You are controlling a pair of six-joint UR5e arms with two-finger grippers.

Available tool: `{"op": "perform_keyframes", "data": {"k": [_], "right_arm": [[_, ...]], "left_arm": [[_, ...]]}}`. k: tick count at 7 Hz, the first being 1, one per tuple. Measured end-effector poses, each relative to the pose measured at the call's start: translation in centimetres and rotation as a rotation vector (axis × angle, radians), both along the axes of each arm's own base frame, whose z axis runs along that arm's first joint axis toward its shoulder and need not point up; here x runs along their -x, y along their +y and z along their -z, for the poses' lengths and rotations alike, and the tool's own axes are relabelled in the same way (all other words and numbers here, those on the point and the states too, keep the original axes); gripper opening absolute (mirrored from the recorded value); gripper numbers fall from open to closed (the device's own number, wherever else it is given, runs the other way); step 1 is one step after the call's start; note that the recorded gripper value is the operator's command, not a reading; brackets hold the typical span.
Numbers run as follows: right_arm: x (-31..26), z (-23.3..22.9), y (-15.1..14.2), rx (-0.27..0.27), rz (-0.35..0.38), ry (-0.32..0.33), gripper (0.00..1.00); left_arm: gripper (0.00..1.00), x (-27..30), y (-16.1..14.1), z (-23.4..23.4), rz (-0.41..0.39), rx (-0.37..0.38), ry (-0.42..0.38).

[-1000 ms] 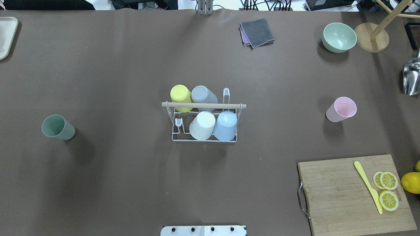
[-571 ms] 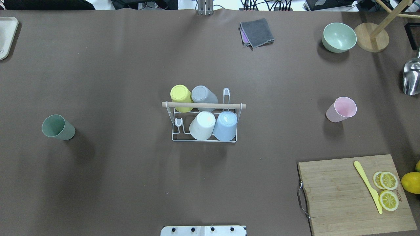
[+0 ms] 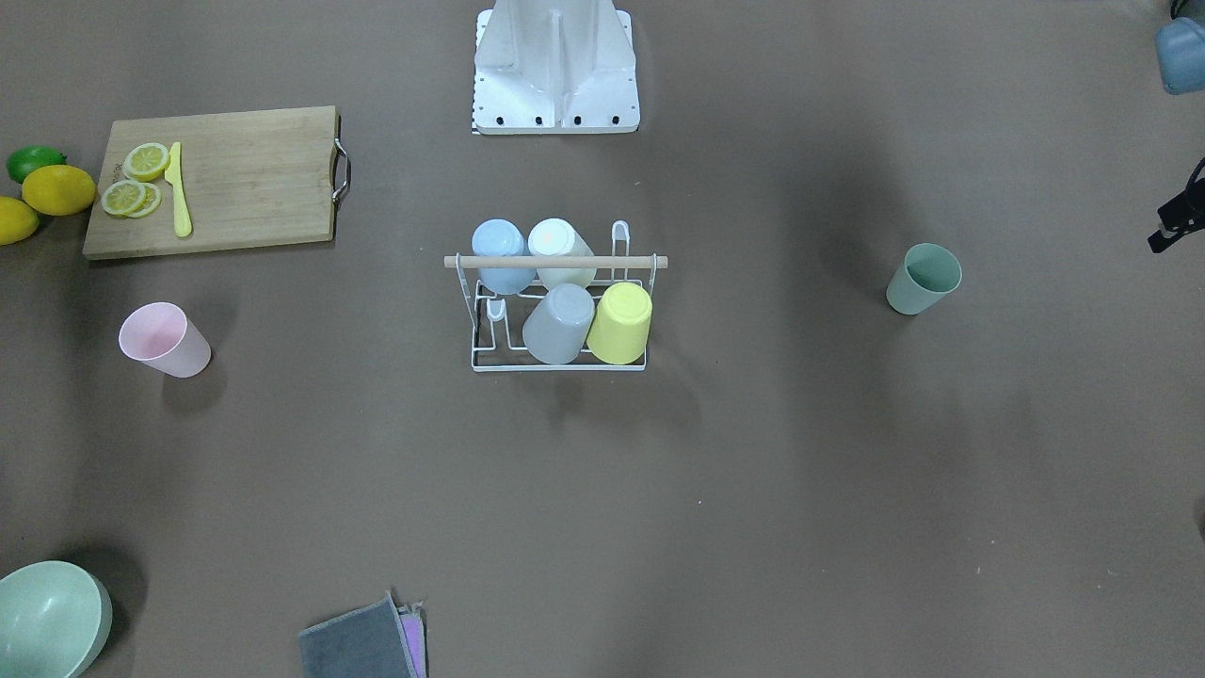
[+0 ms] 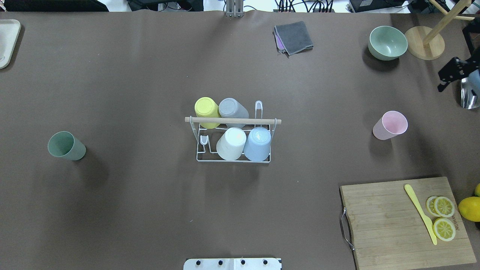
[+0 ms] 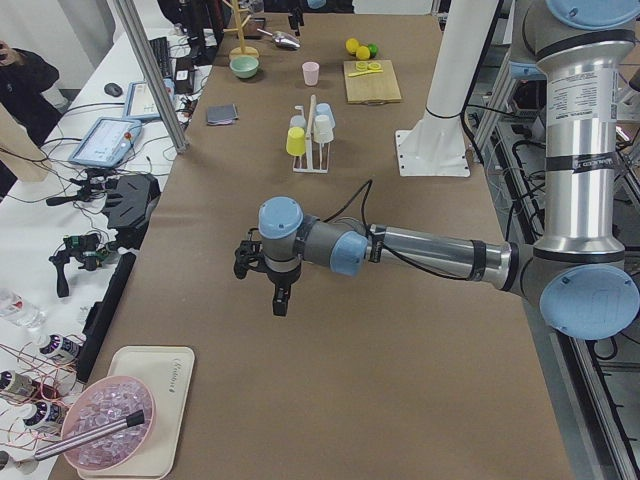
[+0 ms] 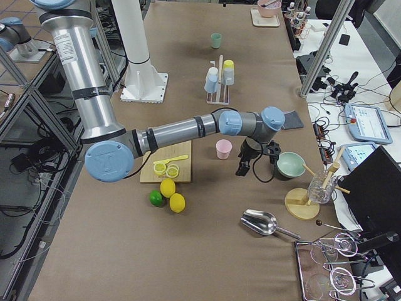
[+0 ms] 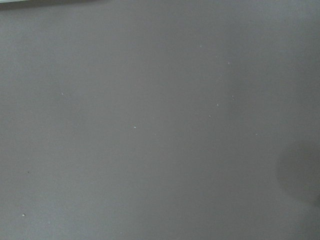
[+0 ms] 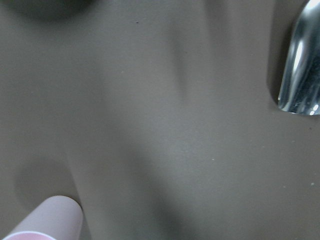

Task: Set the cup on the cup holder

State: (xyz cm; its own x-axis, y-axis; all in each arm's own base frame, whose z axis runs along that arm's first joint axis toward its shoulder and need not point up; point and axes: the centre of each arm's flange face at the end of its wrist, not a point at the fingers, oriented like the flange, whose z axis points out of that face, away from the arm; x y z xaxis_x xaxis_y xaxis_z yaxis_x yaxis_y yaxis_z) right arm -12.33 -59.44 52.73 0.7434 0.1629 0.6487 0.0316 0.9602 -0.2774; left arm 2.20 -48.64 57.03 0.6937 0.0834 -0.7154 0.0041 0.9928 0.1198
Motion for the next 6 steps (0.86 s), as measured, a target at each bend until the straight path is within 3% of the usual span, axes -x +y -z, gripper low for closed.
{"op": "perform_keyframes", "data": {"k": [3,5,6], "right_arm": [[9.3,2.7,-5.0,0.064,0.056,0.014,1.0],[12.6,2.7,-8.0,0.05,0.155,-0.017,1.0],[14.5,1.8,-8.1,0.067,0.205,-0.035,0.99]], "left_arm": [[0.98,-0.7,-6.3,1.5,0.019,-0.041,-0.051],[0.98,-1.7,-11.4,2.3,0.061,0.007,-0.061],[0.98,-2.5,-14.9,3.5,0.093,0.064,-0.061]]}}
